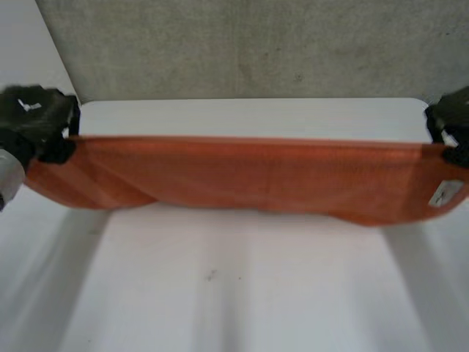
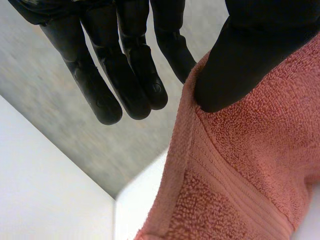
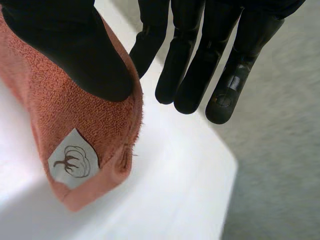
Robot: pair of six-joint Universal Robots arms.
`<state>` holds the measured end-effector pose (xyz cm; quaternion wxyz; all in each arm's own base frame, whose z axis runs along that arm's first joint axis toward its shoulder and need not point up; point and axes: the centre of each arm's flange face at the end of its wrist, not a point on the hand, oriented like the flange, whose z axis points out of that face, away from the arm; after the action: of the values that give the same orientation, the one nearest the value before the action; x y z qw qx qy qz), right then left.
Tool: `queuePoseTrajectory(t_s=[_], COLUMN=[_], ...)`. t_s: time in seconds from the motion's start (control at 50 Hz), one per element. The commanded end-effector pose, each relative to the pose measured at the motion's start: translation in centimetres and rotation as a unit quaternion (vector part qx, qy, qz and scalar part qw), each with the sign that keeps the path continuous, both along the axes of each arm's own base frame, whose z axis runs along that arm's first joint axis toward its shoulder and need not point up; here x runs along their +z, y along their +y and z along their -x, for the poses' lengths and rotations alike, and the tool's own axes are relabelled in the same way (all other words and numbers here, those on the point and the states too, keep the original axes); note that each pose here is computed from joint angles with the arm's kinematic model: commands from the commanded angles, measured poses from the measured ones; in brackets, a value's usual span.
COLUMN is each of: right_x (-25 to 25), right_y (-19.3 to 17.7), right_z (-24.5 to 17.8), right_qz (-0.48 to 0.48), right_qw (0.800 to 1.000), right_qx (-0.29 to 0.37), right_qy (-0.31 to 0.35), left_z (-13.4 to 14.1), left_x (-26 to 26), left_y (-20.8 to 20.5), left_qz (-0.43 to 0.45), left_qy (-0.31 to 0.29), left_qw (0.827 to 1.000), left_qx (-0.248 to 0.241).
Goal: Fold the laundry
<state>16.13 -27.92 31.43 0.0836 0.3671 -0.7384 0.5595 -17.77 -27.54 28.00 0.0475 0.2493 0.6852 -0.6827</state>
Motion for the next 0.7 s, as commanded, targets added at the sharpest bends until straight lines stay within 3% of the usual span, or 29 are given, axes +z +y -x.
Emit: queuePoseTrajectory(t_s=[0.02, 0.08, 0.16, 0.22, 0.28, 0.32, 0.36, 0.38, 0.4, 0.44, 0.46, 0.5, 0.52, 0.7], right_x=[-6.2, -8.9, -8.6, -4.9, 1.1, 5.4, 7.8, 10.2, 12.8, 14.5, 14.5, 15.0, 12.9, 4.2], right_y=[-2.0, -4.0, -6.0, -8.3, -10.4, -11.4, -11.6, -11.2, -10.0, -8.5, -8.5, -7.3, -7.4, -9.1], right_z=[-2.0, -2.9, -3.9, -4.5, -5.0, -5.3, -5.5, -5.3, -4.7, -4.5, -4.5, -4.4, -4.4, -5.7], right_qz=[-0.088, -0.099, -0.058, 0.035, 0.17, 0.27, 0.324, 0.375, 0.418, 0.444, 0.444, 0.448, 0.419, 0.299], right_qw=[0.996, 0.994, 0.997, 0.999, 0.985, 0.959, 0.937, 0.911, 0.885, 0.867, 0.867, 0.864, 0.88, 0.935], right_qx=[0.019, 0.013, 0.007, -0.008, -0.03, -0.04, -0.039, -0.036, -0.033, -0.024, -0.024, -0.02, -0.019, 0.001], right_qy=[0.02, 0.04, 0.043, 0.029, -0.014, -0.076, -0.125, -0.168, -0.202, -0.223, -0.224, -0.229, -0.221, -0.194], left_z=[0.6, 1.5, 2.1, 2.6, 3.5, 4.0, 4.7, 4.7, 4.5, 4.3, 4.0, 4.0, 4.0, 4.2], left_x=[-7.7, -9.6, -9.9, -8.1, -2.3, 0.7, 5.6, 5.6, 11.6, 12.7, 13.4, 12.8, 11.7, 2.6], left_y=[-3.8, -5.7, -7.4, -10.4, -13.6, -14.5, -14.6, -14.6, -13.2, -12.8, -12.3, -12.2, -12.3, -12.8], left_qz=[-0.113, -0.123, -0.112, -0.061, 0.058, 0.124, 0.235, 0.235, 0.351, 0.373, 0.381, 0.365, 0.343, 0.214], left_qy=[-0.069, -0.101, -0.113, -0.112, -0.09, -0.069, -0.031, -0.03, 0.04, 0.057, 0.084, 0.09, 0.087, 0.059], left_qw=[0.991, 0.987, 0.987, 0.992, 0.994, 0.99, 0.971, 0.971, 0.935, 0.926, 0.921, 0.927, 0.935, 0.975], left_qx=[-0.008, -0.022, -0.022, -0.003, 0.018, 0.024, 0.03, 0.03, 0.029, 0.028, 0.021, 0.018, 0.016, 0.007])
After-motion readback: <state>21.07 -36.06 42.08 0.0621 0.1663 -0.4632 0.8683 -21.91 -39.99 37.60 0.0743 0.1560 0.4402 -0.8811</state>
